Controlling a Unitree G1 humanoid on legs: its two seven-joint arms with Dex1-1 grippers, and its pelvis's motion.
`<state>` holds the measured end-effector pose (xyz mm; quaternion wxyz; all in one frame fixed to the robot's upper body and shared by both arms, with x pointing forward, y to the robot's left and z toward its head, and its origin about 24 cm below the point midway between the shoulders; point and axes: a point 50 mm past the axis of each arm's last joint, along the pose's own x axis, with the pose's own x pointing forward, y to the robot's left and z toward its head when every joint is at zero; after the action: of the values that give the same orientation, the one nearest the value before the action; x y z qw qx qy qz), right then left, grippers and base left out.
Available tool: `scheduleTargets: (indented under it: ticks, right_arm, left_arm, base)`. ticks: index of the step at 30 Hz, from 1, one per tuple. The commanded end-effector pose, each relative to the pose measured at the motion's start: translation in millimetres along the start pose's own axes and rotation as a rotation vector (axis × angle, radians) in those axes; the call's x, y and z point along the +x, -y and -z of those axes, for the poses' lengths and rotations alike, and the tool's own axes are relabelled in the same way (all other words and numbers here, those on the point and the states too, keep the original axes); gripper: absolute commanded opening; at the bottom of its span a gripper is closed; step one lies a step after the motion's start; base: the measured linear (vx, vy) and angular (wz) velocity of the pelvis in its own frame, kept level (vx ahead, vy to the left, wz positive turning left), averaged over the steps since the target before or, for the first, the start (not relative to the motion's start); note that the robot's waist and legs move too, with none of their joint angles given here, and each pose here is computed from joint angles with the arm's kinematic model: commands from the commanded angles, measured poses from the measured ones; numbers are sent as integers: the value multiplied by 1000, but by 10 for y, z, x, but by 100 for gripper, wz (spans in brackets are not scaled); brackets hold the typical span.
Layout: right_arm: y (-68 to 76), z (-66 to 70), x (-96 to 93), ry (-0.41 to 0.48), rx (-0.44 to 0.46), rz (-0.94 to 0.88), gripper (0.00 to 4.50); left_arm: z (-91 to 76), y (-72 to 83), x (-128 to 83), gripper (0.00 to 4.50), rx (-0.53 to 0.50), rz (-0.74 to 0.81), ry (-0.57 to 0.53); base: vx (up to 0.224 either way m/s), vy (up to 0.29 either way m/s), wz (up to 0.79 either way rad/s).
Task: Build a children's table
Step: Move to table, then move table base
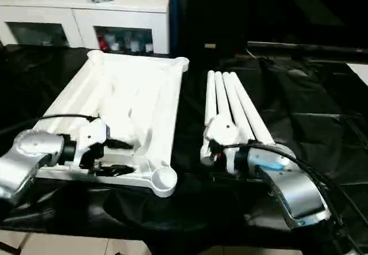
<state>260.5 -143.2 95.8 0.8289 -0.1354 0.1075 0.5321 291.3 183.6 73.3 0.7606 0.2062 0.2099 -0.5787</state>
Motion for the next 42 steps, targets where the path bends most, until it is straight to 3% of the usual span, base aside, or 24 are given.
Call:
scheduleTargets:
  ticks: [1, 5, 13, 26, 42]
  right_arm:
    - [-12, -84, 21, 1, -32, -43, 416]
    - [6, -113, 53, -4, -49, -51, 416]
    - [-38, -131, 83, -21, -40, -111, 416]
    - [-42, -137, 97, -28, -40, -116, 416]
    - [-17, -115, 109, -37, -58, -89, 416]
  left_arm:
    - [-24, -104, 1, 293, 32, -18, -32]
    - [60, -210, 31, 263, 40, -50, -129]
    - [147, -300, 83, 205, 15, -54, -199]
    - [95, -372, 120, 120, -2, -64, -179]
    - [46, -432, 47, 24, -95, -264, -148]
  base:
    - [0, 0, 0]
    - [0, 0, 0]
    - [0, 0, 0]
    - [0, 0, 0]
    - [0, 0, 0]
